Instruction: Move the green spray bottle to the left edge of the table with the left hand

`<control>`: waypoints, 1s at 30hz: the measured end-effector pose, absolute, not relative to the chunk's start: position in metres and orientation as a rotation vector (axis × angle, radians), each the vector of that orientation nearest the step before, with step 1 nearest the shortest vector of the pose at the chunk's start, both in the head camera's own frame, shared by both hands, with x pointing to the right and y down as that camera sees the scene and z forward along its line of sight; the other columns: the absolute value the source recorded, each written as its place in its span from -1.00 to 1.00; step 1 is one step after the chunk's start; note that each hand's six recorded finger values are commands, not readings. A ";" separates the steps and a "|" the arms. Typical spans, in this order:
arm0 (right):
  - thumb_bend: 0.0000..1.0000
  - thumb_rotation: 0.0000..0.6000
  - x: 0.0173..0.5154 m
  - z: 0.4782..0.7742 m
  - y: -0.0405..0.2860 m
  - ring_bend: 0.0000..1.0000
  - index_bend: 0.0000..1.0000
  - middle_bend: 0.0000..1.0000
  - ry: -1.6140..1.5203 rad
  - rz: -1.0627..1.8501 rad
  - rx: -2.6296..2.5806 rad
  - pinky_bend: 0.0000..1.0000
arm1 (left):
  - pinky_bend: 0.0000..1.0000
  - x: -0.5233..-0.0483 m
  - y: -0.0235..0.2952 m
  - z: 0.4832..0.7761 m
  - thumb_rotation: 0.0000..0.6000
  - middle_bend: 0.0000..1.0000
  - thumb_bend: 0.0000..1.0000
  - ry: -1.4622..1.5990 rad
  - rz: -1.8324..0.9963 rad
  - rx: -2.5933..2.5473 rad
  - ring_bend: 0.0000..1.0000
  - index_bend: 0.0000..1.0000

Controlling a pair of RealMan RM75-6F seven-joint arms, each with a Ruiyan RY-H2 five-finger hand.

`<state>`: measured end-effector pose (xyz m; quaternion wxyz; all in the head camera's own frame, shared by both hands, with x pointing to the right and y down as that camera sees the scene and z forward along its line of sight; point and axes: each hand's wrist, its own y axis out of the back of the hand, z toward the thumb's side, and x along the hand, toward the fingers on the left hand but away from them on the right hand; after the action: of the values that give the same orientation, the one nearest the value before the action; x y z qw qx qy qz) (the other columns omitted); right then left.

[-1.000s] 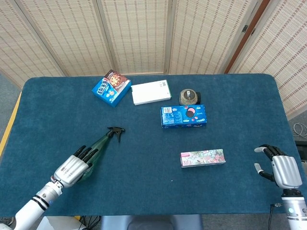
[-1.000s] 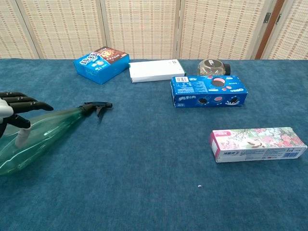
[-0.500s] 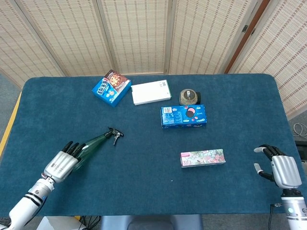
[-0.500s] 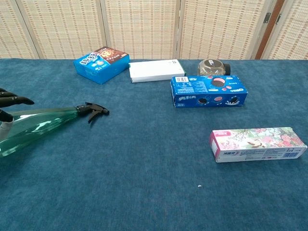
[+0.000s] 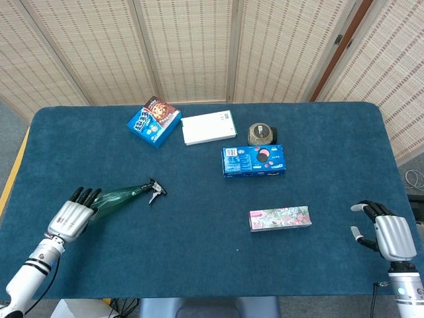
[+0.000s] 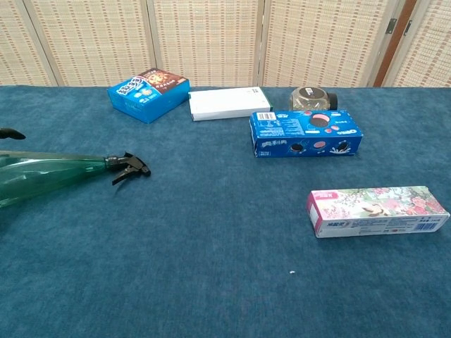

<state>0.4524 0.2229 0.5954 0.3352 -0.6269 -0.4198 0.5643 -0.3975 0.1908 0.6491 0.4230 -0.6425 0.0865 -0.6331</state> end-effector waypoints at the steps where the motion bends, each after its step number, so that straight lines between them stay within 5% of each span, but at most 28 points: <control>1: -0.52 1.00 0.452 0.596 0.223 -0.36 -0.19 -0.27 -1.095 1.473 -1.636 0.03 | -1.00 -0.398 0.190 0.649 1.00 -0.95 1.00 0.225 -1.586 -1.609 -1.00 -0.10; 9: -0.52 1.00 0.453 0.594 0.221 -0.36 -0.19 -0.27 -1.099 1.467 -1.630 0.03 | -1.00 -0.387 0.191 0.637 1.00 -0.91 1.00 0.301 -1.546 -1.665 -1.00 -0.03; 15: -0.52 1.00 0.454 0.592 0.221 -0.36 -0.19 -0.27 -1.105 1.466 -1.623 0.03 | -0.81 -0.369 0.189 0.621 1.00 -0.42 0.99 0.429 -1.469 -1.777 -0.69 0.28; 17: -0.52 1.00 0.454 0.591 0.221 -0.36 -0.19 -0.27 -1.108 1.466 -1.621 0.03 | -0.79 -0.361 0.187 0.613 1.00 -0.39 0.76 0.482 -1.422 -1.806 -0.67 0.25; 20: -0.52 1.00 0.455 0.589 0.220 -0.36 -0.19 -0.27 -1.114 1.462 -1.615 0.03 | -0.68 -0.354 0.181 0.605 1.00 -0.28 -0.02 0.557 -1.381 -1.805 -0.60 0.16; 23: -0.52 1.00 0.457 0.585 0.218 -0.36 -0.19 -0.27 -1.124 1.455 -1.602 0.03 | -0.54 -0.352 0.178 0.604 1.00 -0.17 -0.46 0.615 -1.385 -1.795 -0.51 0.04; 30: -0.52 1.00 0.463 0.573 0.210 -0.36 -0.19 -0.27 -1.130 1.441 -1.569 0.03 | -0.53 -0.350 0.170 0.609 1.00 -0.25 -0.67 0.754 -1.484 -1.781 -0.51 -0.19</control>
<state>0.4630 0.2105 0.5734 0.3570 -0.6078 -0.4375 0.5582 -0.3502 0.1698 0.6094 0.3446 -0.6858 0.2902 -0.5715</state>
